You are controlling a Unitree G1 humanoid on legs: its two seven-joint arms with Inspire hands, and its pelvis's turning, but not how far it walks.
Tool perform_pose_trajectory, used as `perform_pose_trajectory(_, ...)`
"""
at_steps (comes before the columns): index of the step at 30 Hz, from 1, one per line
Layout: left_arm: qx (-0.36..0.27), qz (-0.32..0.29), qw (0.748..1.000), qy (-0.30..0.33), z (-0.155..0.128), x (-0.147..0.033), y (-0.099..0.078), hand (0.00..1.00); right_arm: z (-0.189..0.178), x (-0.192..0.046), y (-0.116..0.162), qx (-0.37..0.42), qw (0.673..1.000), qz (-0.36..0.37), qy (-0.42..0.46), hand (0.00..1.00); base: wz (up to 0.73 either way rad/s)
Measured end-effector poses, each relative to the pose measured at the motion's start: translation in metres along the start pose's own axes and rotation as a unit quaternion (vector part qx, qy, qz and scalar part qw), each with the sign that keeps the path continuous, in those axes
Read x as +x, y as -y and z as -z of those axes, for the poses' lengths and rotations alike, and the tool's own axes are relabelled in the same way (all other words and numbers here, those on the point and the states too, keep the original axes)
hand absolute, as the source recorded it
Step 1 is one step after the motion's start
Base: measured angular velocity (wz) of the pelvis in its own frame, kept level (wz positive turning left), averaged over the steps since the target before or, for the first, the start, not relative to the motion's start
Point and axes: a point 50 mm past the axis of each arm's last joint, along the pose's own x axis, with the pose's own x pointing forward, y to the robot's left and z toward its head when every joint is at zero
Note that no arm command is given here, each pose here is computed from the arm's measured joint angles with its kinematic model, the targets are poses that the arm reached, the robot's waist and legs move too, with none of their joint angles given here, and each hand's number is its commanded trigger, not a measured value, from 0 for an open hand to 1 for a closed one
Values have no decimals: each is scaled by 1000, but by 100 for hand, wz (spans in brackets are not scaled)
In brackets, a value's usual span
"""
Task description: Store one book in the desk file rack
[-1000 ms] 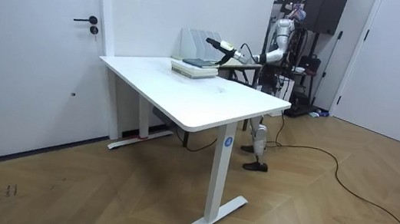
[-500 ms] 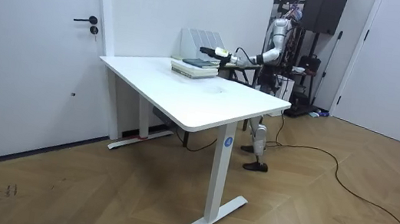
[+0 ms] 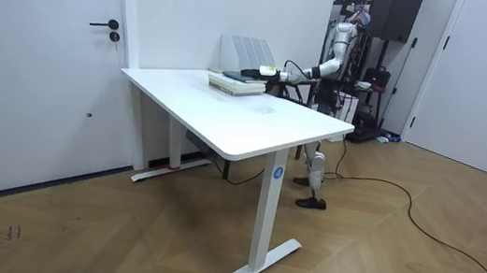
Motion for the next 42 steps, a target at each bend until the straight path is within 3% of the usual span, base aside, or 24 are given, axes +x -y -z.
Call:
perform_pose_trajectory(2,1,8,1000,-5,2,1,0,100,1,0,1,6,1000,1,-3,0,0)
perform_pose_trajectory(7,5,17,1000,-19,2,6,0,100,2,0,2,10,1000,7,-10,0,0)
perform_pose_trajectory(19,-26,-36,999,-24,-5,27,-21,100,2,-1,5,12,1000,28,-1,0,0)
perform_pose_trajectory(38,-21,-47,999,-13,-5,31,-28,100,-4,-2,9,19,998,54,13,0,-1)
perform_pose_trajectory(42,-64,-52,997,0,-13,28,-31,100,-6,-2,9,13,998,52,18,0,0)
